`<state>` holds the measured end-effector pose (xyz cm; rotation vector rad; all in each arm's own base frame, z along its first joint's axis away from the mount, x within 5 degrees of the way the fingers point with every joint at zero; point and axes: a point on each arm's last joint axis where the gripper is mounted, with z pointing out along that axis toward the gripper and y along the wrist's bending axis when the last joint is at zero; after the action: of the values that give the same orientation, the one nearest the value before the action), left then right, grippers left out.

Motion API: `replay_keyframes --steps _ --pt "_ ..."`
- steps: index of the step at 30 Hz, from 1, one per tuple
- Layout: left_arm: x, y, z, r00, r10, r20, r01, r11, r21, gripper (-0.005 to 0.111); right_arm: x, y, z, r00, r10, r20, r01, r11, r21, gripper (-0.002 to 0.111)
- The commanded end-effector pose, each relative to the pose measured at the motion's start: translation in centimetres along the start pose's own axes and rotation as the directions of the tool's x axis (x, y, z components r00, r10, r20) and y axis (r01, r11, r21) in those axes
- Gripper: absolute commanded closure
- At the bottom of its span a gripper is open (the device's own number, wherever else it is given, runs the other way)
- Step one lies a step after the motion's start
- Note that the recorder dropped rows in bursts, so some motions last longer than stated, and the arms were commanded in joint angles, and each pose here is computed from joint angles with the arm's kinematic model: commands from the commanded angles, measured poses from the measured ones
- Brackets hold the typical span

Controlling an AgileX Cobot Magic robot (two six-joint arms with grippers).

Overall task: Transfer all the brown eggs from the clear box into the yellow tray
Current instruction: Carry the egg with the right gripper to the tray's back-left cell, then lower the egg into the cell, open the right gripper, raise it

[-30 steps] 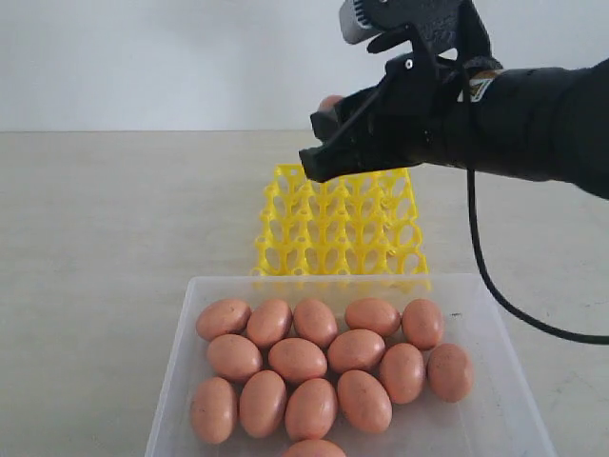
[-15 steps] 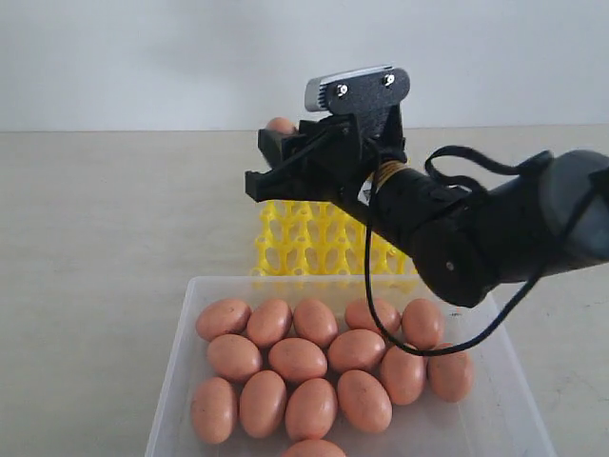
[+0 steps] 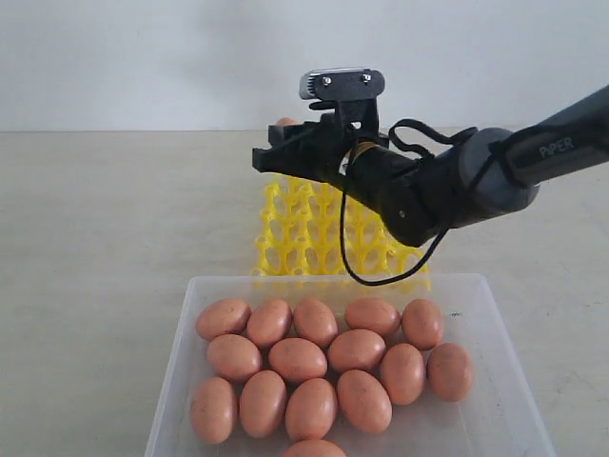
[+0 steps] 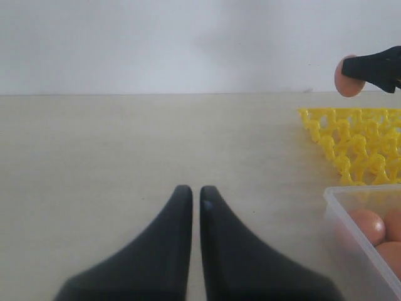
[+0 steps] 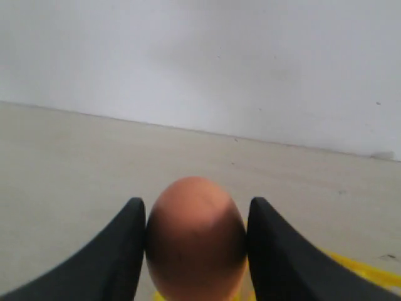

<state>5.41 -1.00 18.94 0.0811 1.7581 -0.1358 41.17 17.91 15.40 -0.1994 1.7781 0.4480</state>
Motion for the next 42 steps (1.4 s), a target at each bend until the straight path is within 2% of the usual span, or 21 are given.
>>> replay_keyframes --steps 1,4,7,9,10,11,13,16,18,21,26,42 --pt "0.1 0.0 0.0 1.0 0.005 -0.001 -0.005 1.0 0.009 0.103 0.2 -2.1 -0.1 0.984 -0.161 -0.08 0.158 0.986 -0.044 0.108" --pt "0.1 0.0 0.0 1.0 0.005 -0.001 -0.005 1.0 0.009 0.103 0.5 -2.9 -0.3 0.95 -0.289 -0.118 0.276 0.954 -0.117 0.108" --pt "0.1 0.0 0.0 1.0 0.005 -0.001 -0.005 1.0 0.009 0.103 0.4 -4.8 -0.4 0.944 -0.303 -0.126 0.293 0.951 -0.094 0.108" --pt "0.1 0.0 0.0 1.0 0.005 -0.001 -0.005 1.0 0.009 0.103 0.1 -7.0 -0.1 0.946 -0.303 -0.111 0.295 0.952 -0.082 0.108" --pt "0.1 0.0 0.0 1.0 0.005 -0.001 -0.005 1.0 0.009 0.103 -0.1 -7.2 0.0 0.95 -0.296 -0.099 0.286 0.952 -0.108 0.108" --pt "0.1 0.0 0.0 1.0 0.005 -0.001 -0.005 1.0 0.009 0.103 -0.3 -7.3 0.2 0.957 -0.284 -0.059 0.266 0.941 -0.211 0.108" --pt "0.1 0.0 0.0 1.0 0.005 -0.001 -0.005 1.0 0.009 0.103 -0.7 -6.8 0.9 0.959 -0.282 -0.032 0.254 0.903 -0.346 0.108" --pt "0.1 0.0 0.0 1.0 0.005 -0.001 -0.005 1.0 0.009 0.103 -0.6 -6.5 2.3 0.956 -0.293 -0.02 0.254 0.861 -0.44 0.108" --pt "0.1 0.0 0.0 1.0 0.005 -0.001 -0.005 1.0 0.009 0.103 -0.5 -6.5 3.9 0.979 -0.206 -0.003 0.179 0.855 -0.486 0.108" --pt "0.1 0.0 0.0 1.0 0.005 -0.001 -0.005 1.0 0.009 0.103 0.4 -6.7 4.4 0.98 -0.196 -0.014 0.164 0.855 -0.492 0.108" --pt "0.1 0.0 0.0 1.0 0.005 -0.001 -0.005 1.0 0.009 0.103 2.3 -7.3 4.8 0.965 -0.258 -0.04 0.208 0.853 -0.479 0.108" --pt "0.1 0.0 0.0 1.0 0.005 -0.001 -0.005 1.0 0.009 0.103 2.5 -8.0 5.1 0.939 -0.343 -0.042 0.295 0.861 -0.415 0.108"
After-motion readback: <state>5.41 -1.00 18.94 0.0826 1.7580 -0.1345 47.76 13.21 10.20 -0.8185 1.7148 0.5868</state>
